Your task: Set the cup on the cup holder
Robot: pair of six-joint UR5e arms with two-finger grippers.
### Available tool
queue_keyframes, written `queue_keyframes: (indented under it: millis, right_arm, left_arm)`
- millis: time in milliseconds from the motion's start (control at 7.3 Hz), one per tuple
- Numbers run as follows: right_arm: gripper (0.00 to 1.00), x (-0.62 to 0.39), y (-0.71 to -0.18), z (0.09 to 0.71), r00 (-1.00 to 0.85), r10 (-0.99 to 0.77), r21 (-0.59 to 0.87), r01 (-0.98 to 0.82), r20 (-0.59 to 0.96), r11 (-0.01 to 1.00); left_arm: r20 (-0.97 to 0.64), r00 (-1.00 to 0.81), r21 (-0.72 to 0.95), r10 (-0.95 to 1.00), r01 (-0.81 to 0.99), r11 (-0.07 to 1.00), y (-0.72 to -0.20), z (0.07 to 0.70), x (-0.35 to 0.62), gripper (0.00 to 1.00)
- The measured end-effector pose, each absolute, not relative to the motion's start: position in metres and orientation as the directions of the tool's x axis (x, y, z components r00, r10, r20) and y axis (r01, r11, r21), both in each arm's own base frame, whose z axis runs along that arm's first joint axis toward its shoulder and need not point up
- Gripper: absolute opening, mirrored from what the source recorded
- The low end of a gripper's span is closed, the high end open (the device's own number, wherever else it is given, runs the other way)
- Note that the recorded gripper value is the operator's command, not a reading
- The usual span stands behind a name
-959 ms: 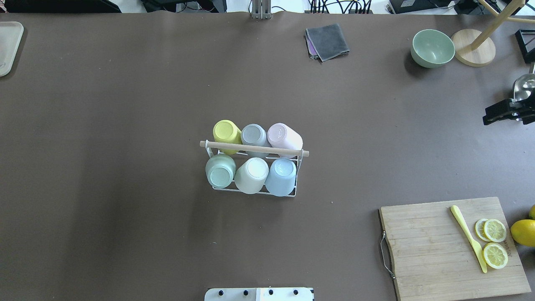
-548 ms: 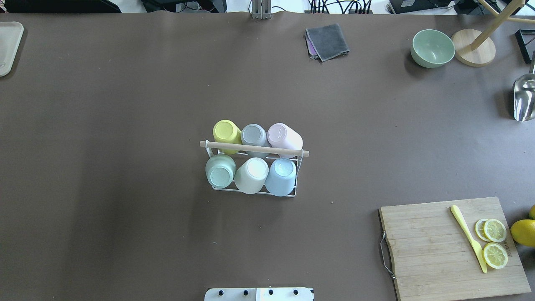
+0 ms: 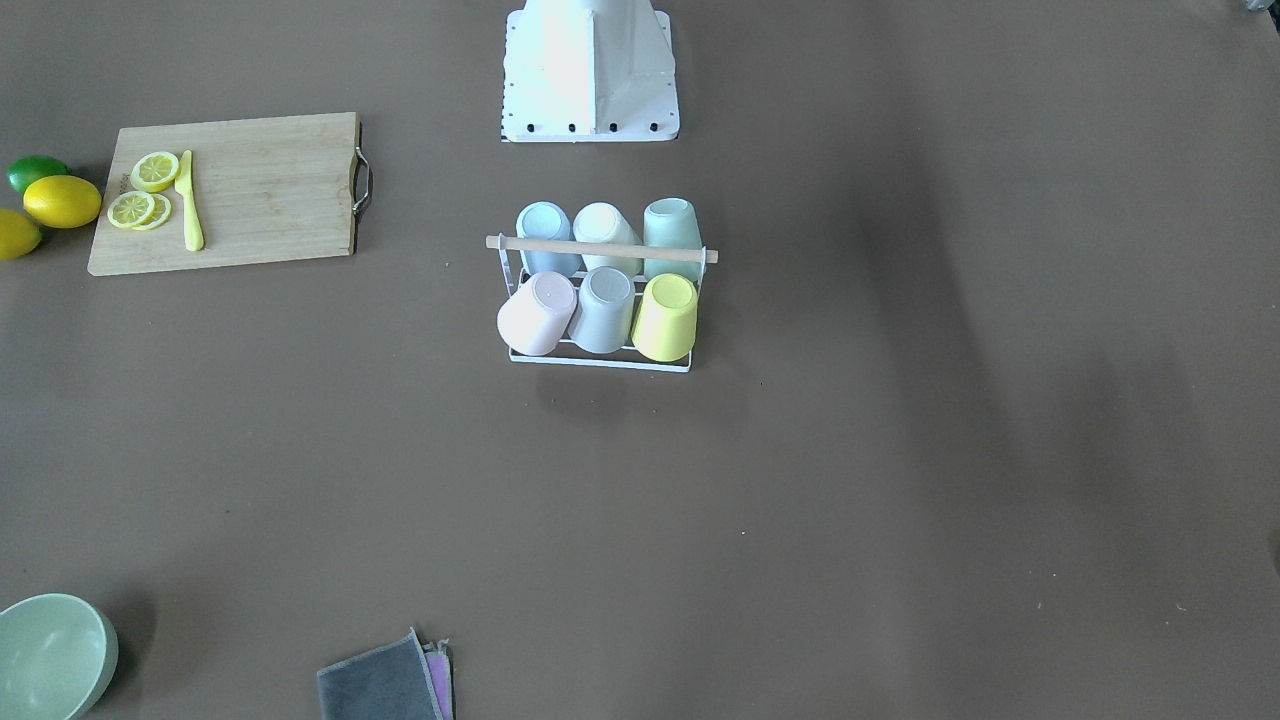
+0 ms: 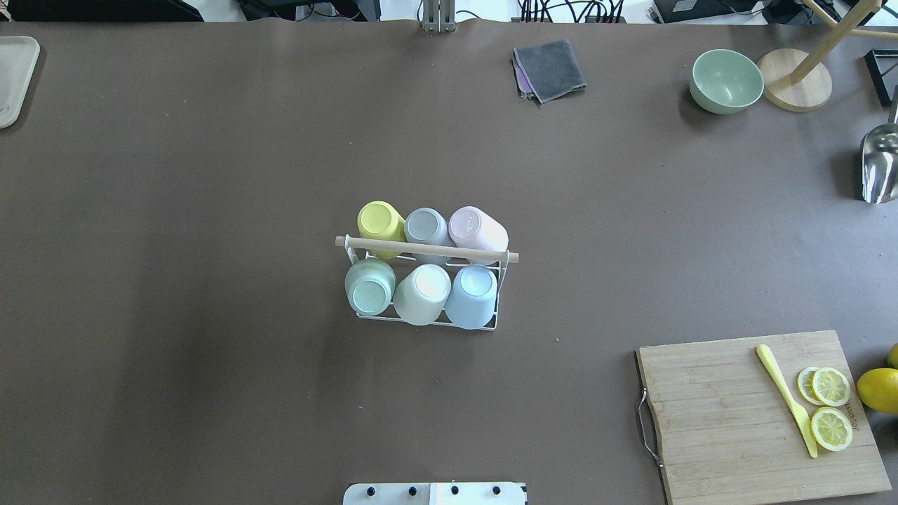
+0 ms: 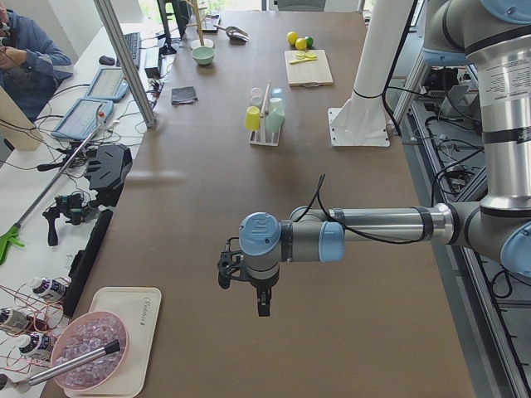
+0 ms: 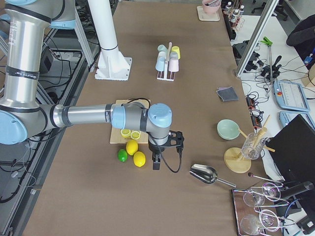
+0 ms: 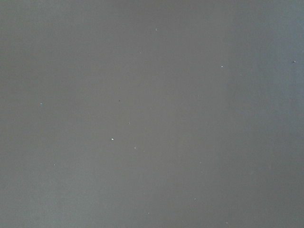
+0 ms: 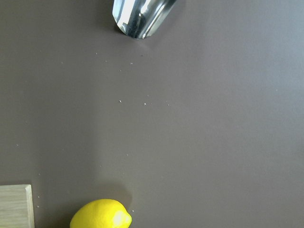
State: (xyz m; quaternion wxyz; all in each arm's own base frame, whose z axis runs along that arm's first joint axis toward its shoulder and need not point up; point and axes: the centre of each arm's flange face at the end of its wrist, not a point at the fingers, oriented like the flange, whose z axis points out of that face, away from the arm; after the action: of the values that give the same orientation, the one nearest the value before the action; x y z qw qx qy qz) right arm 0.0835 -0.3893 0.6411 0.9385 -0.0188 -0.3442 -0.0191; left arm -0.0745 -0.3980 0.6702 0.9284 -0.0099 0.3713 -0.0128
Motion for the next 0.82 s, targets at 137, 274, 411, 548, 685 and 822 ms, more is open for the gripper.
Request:
queue_keyframes:
  millis: [137, 274, 411, 548, 685, 822]
  right_arm:
    - [1.00, 0.093, -0.382, 0.660, 0.740, -0.003, -0.040, 0.040, 0.673, 0.998]
    - [1.00, 0.098, -0.380, 0.667, 0.732, 0.006, -0.046, 0.035, 0.681, 0.998]
    - [1.00, 0.099, -0.381, 0.669, 0.732, 0.013, -0.050, 0.029, 0.681, 0.998]
    - [1.00, 0.099, -0.383, 0.669, 0.733, 0.025, -0.058, 0.020, 0.680, 0.998]
    - [1.00, 0.098, -0.386, 0.669, 0.734, 0.039, -0.066, 0.008, 0.679, 0.998]
    - [1.00, 0.097, -0.391, 0.671, 0.734, 0.047, -0.067, -0.002, 0.678, 0.998]
  left_arm:
    - [-0.689, 0.724, -0.028, -0.031, 0.016, 0.999, -0.398, 0.670, -0.075, 0.98]
    - [-0.689, 0.724, -0.028, -0.031, 0.016, 0.999, -0.398, 0.670, -0.075, 0.98]
    - [-0.689, 0.724, -0.028, -0.031, 0.016, 0.999, -0.398, 0.670, -0.075, 0.98]
    - [-0.689, 0.724, -0.029, -0.032, 0.016, 0.999, -0.398, 0.671, -0.075, 0.98]
    - [-0.689, 0.724, -0.029, -0.032, 0.016, 0.999, -0.397, 0.671, -0.075, 0.98]
    - [-0.689, 0.724, -0.029, -0.032, 0.016, 0.999, -0.397, 0.671, -0.075, 0.98]
